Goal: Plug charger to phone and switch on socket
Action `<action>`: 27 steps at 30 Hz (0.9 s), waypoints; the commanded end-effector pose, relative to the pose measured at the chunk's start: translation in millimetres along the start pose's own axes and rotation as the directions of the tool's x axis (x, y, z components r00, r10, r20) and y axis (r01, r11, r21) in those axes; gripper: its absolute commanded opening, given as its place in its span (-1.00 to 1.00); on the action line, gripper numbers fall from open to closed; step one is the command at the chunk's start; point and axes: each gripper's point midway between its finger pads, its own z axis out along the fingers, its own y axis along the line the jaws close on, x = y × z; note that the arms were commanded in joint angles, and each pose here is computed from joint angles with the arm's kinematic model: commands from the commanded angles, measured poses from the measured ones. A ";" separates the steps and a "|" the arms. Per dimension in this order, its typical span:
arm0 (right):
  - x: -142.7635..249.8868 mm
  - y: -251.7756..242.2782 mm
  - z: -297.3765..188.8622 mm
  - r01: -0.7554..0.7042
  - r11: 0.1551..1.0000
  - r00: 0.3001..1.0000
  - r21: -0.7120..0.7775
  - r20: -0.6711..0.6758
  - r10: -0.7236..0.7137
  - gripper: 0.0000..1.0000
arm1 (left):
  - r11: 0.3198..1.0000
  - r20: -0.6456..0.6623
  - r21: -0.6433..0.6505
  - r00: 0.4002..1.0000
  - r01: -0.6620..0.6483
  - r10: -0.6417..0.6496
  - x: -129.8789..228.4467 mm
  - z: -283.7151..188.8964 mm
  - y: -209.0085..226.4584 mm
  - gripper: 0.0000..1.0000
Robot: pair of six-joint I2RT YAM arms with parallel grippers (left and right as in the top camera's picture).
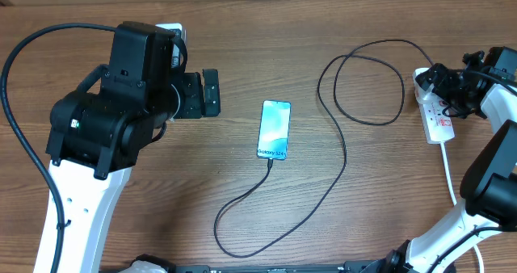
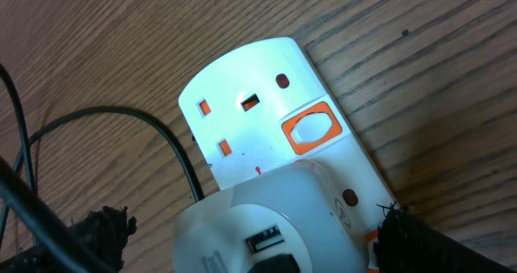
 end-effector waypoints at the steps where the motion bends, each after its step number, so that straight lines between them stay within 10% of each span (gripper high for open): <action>1: 6.3 3.2 3.3 0.001 1.000 1.000 -0.027 -0.022 -0.002 1.00 | 1.000 0.005 -0.015 1.000 -0.015 0.015 -2.3 0.9 3.3 0.99; 27: 17.4 22.2 1.2 -0.022 0.990 0.997 -0.138 -0.075 0.012 0.99 | 1.000 0.005 -0.015 1.000 -0.015 0.015 -2.3 0.9 3.3 0.99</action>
